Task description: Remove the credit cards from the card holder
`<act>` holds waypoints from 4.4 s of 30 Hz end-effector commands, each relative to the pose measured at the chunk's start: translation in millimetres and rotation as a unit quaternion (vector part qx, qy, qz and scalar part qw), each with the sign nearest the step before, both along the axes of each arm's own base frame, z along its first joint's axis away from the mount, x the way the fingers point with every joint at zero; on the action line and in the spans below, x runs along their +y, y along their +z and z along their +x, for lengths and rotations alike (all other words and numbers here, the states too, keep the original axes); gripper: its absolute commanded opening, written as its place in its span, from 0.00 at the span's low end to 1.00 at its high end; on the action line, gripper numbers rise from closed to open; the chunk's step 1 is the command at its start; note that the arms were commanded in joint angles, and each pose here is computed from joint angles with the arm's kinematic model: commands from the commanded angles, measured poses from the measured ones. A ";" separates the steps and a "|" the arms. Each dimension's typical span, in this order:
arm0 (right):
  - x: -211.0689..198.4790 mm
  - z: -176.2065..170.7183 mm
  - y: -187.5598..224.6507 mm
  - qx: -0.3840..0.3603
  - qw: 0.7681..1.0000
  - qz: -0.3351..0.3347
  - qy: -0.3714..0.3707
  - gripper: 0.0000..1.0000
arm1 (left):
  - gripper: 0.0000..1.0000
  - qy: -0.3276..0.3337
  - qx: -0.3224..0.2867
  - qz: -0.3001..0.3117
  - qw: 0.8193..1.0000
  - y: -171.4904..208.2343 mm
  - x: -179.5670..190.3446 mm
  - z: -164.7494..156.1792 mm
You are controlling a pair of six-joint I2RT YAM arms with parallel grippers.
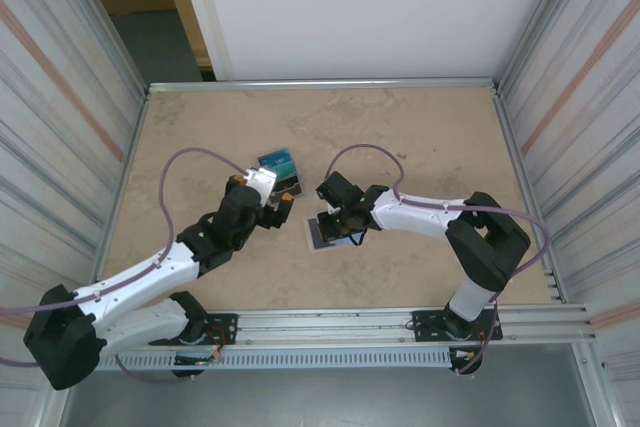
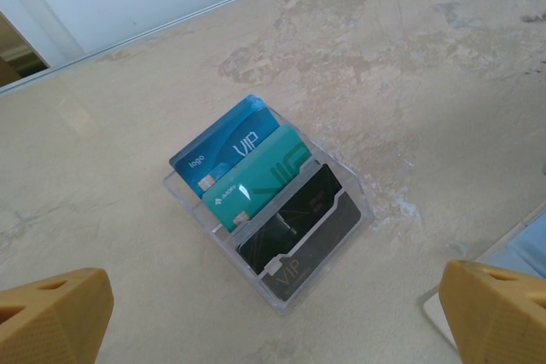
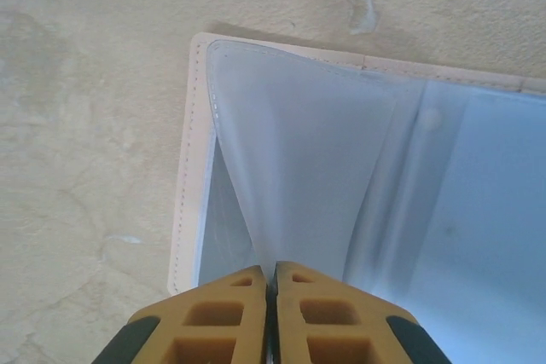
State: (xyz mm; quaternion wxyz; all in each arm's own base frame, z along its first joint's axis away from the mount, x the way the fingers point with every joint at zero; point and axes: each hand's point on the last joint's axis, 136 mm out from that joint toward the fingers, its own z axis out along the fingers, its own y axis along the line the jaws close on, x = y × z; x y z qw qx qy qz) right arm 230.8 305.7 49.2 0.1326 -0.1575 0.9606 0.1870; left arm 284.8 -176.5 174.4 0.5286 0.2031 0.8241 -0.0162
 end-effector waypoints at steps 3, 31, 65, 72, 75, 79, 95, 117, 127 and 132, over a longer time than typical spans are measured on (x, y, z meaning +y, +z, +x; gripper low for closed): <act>-14.2 1.4 -0.8 0.003 1.000 -0.009 -0.030 0.13 | 0.99 0.013 -0.027 -0.009 1.000 19.0 -12.1 10.8; -102.4 19.6 -15.1 0.000 0.986 -0.064 -0.153 0.29 | 0.99 -0.029 0.021 0.124 0.992 -28.4 -39.2 -8.9; -26.7 21.6 12.4 0.060 0.985 0.120 -0.113 0.28 | 0.99 -0.027 0.163 0.083 0.983 -119.9 -61.0 -17.9; -21.2 18.9 9.5 0.071 0.984 0.126 -0.108 0.26 | 0.99 -0.021 0.177 0.090 0.980 -129.9 -57.7 -19.2; -18.1 17.2 7.4 0.080 0.982 0.132 -0.106 0.26 | 0.99 -0.023 0.183 0.093 0.978 -133.2 -57.9 -20.5; -14.6 17.3 4.5 0.089 0.981 0.138 -0.107 0.26 | 0.99 -0.025 0.190 0.094 0.977 -135.5 -57.6 -22.0; -10.6 18.7 -4.9 0.113 0.974 0.164 -0.106 0.24 | 0.99 -0.020 0.203 0.112 0.973 -142.1 -50.7 -25.9; -15.6 16.9 -22.1 0.142 0.967 0.177 -0.117 0.16 | 0.99 -0.019 0.209 0.120 0.970 -146.2 -49.2 -26.8; -14.8 16.6 -21.9 0.151 0.962 0.195 -0.120 0.14 | 0.99 -0.019 0.211 0.120 0.970 -147.8 -49.0 -27.4; -17.3 16.8 -23.7 0.154 0.960 0.198 -0.125 0.10 | 0.99 -0.018 0.211 0.119 0.970 -148.1 -48.7 -27.7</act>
